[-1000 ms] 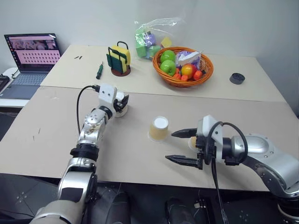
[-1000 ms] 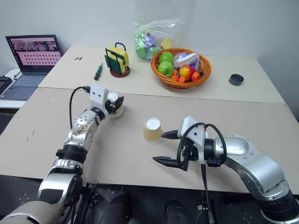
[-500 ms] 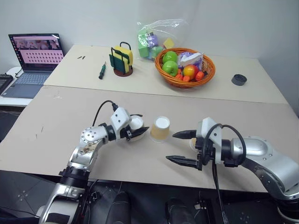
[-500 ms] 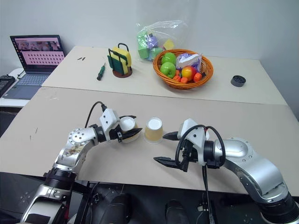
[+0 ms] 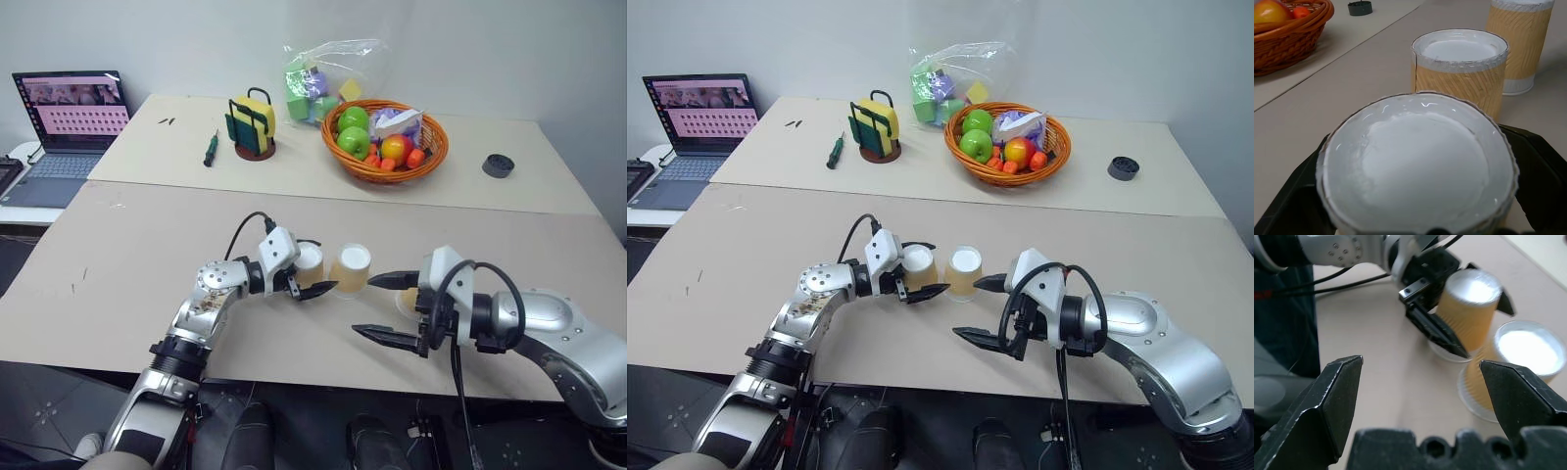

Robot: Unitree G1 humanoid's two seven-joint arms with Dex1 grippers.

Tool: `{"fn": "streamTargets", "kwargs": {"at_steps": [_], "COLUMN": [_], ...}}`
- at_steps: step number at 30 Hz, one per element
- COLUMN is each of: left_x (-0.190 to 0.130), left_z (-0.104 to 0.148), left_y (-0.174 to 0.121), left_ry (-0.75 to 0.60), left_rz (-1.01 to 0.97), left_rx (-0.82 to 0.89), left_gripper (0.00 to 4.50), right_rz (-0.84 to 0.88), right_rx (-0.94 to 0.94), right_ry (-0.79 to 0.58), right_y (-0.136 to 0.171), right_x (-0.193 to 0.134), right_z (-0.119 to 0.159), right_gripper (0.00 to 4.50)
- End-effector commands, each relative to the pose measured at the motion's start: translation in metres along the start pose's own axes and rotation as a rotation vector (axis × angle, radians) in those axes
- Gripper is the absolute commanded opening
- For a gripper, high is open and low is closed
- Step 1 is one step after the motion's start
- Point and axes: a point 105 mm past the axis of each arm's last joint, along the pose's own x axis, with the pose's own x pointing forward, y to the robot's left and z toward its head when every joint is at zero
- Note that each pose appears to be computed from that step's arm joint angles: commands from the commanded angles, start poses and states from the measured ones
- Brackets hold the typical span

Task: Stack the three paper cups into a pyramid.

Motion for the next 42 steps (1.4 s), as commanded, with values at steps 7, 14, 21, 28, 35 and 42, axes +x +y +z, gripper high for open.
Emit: {"fn": "streamTargets", "kwargs": {"at_steps": [7,14,21,28,35,42], "left_x": [-0.054,-0.076,-0.082,-0.08,-0.077,-0.076], "left_z": [0.058,0.091,0.102,0.109,0.111,0.11], "left_y": [0.008,0.0,-0.004,-0.007,-0.01,-0.01], "left_ry": [-0.075,-0.109,-0.082,-0.085,-0.087,-0.086], "left_rz": [0.041,0.002,-0.017,-0.024,-0.028,-0.031], "left_rx": [-0.003,-0.09,-0.073,-0.059,-0.057,-0.059], "left_gripper": [4.47,4.47,4.47,4.47,4.47,4.47], "right_rz": [-0.39,-0.396,-0.221,-0.188,-0.279,-0.356], "right_rx": [0.025,0.01,0.022,0.021,-0.016,-0.048], "right_ry": [-0.252,0.188,0.206,0.182,0.189,0.231], "right_y": [-0.074,-0.083,-0.062,-0.065,-0.087,-0.107], "right_x": [-0.104,-0.088,-0.063,-0.048,-0.053,-0.071], "right_z": [0.053,-0.035,-0.053,-0.055,-0.053,-0.056], "right_gripper": [4.5,4.5,4.5,4.5,4.5,4.5]}}
